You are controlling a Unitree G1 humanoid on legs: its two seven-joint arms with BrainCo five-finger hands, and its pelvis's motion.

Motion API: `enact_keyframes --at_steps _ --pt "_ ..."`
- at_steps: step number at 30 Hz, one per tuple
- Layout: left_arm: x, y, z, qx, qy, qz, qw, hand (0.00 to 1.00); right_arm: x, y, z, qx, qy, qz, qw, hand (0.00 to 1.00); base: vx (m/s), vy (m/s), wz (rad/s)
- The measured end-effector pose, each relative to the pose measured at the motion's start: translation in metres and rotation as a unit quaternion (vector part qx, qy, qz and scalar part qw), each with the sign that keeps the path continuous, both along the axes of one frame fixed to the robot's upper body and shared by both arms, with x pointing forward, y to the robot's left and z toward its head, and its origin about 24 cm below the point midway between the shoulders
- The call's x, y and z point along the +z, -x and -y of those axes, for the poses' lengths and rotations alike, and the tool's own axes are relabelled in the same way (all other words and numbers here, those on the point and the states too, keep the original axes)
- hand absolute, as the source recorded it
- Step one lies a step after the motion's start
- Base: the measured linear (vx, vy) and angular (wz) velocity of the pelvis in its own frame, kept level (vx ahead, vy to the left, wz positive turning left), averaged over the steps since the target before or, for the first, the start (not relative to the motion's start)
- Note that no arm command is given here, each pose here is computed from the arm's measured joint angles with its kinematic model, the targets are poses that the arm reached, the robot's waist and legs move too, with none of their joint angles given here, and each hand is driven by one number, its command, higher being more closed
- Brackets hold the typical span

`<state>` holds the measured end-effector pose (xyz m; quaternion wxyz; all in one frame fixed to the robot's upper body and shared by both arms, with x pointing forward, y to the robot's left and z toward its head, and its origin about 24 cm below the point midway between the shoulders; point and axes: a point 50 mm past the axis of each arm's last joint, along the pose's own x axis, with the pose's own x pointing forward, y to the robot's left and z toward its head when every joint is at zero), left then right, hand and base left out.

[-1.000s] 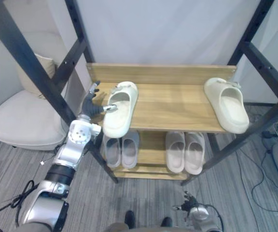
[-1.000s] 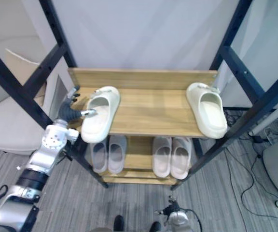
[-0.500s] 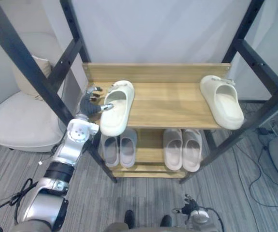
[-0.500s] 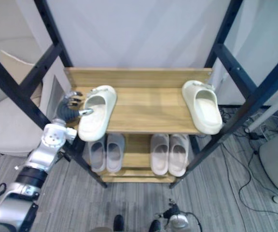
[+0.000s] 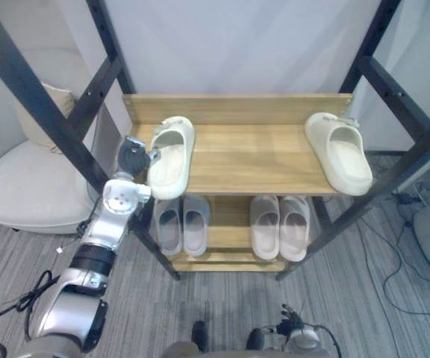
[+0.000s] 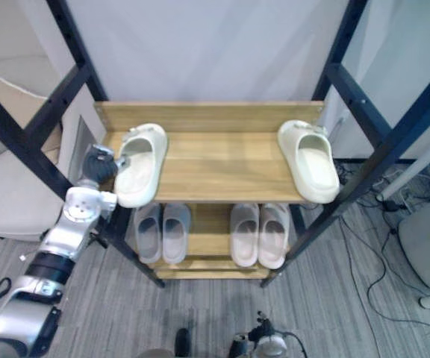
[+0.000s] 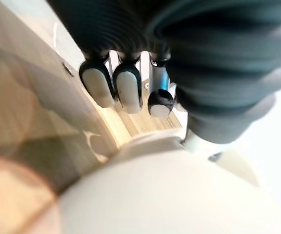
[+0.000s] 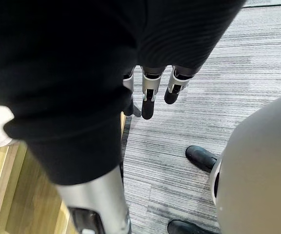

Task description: Organize the slippers on the shoe rack

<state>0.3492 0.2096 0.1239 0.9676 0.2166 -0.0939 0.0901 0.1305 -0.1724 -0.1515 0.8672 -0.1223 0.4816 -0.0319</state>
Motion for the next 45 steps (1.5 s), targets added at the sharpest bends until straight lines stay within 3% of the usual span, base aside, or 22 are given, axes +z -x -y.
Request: enact_keyframes --at_steps 9,15,45 --pt "0.016 0.010 0.075 -0.118 0.080 0.055 0.988 1.00 0.003 -0.009 0.000 0.000 0.005 0.012 1.000 0.00 0.03 0.013 0.02" --pt "0.018 0.021 0.105 -0.173 0.117 0.067 0.976 1.00 0.005 -0.014 0.000 0.005 0.011 0.018 1.000 0.00 0.00 0.004 0.01" --pt "0.005 0.011 0.084 -0.104 0.092 0.045 0.989 1.00 0.008 -0.016 -0.001 0.022 0.016 0.030 0.999 0.00 0.00 0.005 0.02"
